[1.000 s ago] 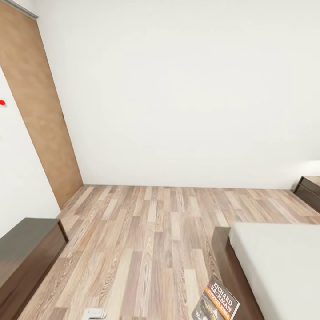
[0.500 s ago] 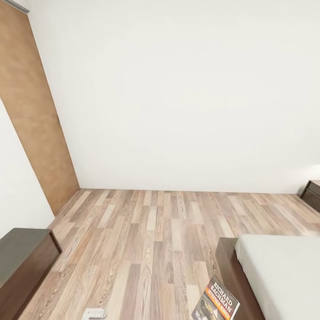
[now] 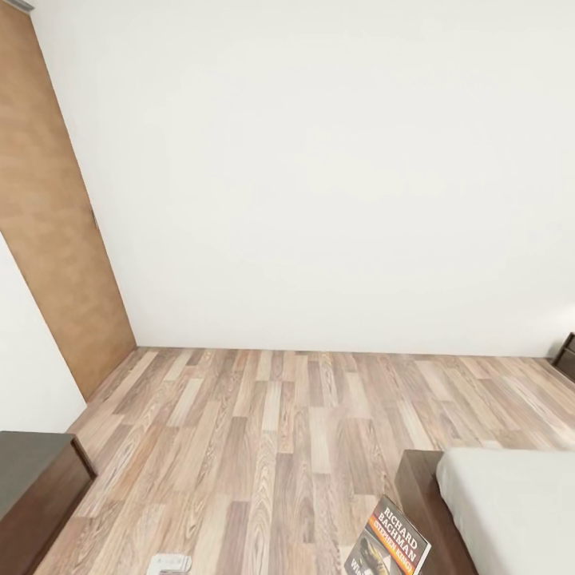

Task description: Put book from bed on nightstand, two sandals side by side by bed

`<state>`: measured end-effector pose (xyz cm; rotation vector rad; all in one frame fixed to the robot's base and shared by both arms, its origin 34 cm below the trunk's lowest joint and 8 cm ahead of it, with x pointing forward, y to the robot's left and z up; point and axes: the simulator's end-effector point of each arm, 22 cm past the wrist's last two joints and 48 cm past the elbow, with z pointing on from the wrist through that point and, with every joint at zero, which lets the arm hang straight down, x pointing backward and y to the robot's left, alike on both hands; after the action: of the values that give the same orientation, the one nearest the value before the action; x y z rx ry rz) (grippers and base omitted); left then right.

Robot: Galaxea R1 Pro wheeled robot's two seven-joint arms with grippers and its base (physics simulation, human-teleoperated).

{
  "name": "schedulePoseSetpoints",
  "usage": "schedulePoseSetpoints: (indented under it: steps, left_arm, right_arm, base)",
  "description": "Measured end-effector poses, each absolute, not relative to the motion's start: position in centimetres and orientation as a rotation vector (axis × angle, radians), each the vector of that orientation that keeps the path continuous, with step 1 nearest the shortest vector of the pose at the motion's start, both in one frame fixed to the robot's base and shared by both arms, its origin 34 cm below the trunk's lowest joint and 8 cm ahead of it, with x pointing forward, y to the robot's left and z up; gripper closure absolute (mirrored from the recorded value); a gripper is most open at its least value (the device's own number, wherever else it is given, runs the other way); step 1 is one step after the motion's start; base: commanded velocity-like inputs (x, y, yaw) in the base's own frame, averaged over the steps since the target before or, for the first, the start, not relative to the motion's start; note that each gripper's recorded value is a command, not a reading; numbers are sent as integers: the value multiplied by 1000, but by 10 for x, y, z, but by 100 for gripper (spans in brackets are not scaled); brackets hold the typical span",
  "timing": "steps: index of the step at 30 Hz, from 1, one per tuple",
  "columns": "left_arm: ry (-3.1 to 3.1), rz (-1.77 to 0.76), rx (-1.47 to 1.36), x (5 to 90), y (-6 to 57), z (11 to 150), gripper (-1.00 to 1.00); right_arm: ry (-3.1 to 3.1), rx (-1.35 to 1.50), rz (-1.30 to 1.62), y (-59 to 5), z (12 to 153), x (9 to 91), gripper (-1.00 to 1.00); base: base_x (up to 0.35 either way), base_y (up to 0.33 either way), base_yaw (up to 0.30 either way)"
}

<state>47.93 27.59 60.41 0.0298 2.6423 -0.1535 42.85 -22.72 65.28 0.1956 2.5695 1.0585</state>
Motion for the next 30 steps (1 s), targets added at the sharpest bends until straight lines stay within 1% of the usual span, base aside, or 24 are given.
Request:
schedulePoseSetpoints:
  steps: [30]
  left_arm:
    - [2643,-153,30,479,276,604,-100]
  right_arm:
    - [2570,196,1058,-227,653,429,100]
  base:
    - [330,0,0]
